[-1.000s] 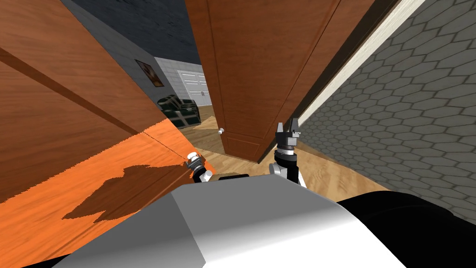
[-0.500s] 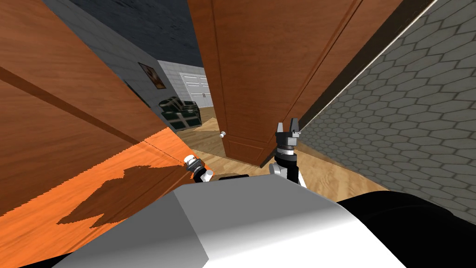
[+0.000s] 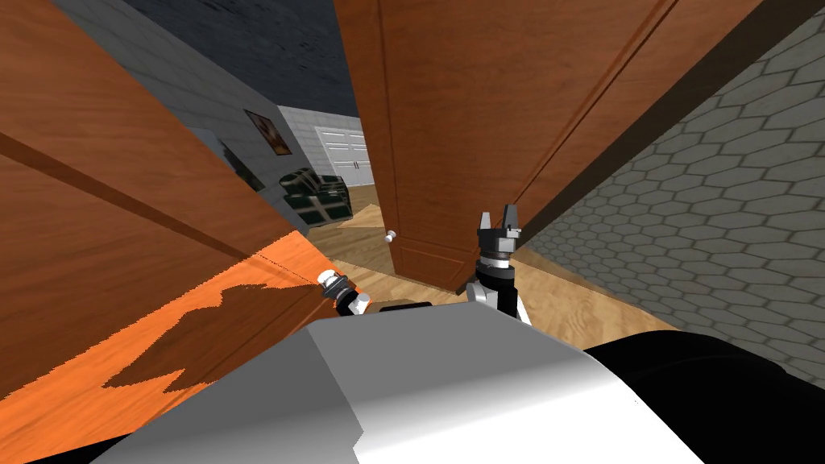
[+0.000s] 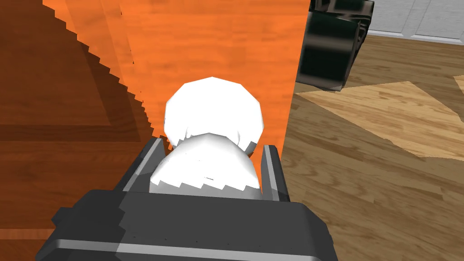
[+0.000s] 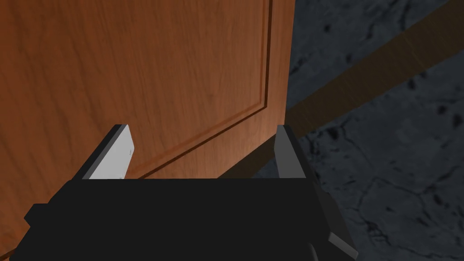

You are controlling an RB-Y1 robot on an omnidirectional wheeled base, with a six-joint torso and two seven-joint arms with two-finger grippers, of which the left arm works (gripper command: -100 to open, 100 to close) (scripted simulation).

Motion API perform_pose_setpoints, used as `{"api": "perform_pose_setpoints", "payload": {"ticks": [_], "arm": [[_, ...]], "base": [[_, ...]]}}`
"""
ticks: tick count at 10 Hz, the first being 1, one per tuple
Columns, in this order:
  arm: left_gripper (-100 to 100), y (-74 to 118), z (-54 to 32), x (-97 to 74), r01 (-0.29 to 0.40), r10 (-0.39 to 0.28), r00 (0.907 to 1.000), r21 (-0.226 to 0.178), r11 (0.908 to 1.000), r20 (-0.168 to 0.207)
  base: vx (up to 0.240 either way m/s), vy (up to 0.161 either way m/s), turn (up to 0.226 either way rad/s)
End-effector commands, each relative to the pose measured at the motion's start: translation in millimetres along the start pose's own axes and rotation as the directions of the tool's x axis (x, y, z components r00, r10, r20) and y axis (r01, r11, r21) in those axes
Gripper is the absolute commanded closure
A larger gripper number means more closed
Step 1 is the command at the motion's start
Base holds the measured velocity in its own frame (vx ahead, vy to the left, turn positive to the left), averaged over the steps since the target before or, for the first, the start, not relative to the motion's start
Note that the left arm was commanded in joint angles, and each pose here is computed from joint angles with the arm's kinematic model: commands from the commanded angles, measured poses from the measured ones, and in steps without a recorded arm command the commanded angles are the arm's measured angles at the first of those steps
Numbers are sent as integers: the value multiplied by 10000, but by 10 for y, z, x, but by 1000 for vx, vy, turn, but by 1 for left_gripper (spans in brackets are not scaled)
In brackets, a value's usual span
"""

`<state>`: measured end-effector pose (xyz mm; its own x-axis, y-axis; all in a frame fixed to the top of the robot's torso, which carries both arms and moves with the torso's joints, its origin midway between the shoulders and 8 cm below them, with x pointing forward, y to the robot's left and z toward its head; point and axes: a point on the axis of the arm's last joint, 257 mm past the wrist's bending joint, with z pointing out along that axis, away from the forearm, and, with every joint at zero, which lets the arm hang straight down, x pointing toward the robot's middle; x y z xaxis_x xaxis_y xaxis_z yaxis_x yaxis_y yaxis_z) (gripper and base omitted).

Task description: Push the door open

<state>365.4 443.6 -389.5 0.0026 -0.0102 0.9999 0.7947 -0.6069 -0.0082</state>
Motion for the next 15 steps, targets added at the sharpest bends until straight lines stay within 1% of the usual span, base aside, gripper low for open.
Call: {"api": "perform_pose_setpoints", "payload": {"ticks": [1,4,5,7,10,15], "arm": [[100,-158,85,68,-67,77,9996,363,9993,-254],[100,-238,135,101,-80,105,9992,653,9978,-378],[100,-238,135,101,-80,105,9992,653,9978,-378],[100,-281,158,118,-81,117,9990,823,9966,-439],[100,-281,158,118,-81,117,9990,823,9966,-439],[100,-281,158,118,-81,117,9990,823,9966,-439]], "base": [[40,190,16],[59,159,20],[32,79,4],[23,40,26],[4,25,21],[-2,-3,-7]]}}
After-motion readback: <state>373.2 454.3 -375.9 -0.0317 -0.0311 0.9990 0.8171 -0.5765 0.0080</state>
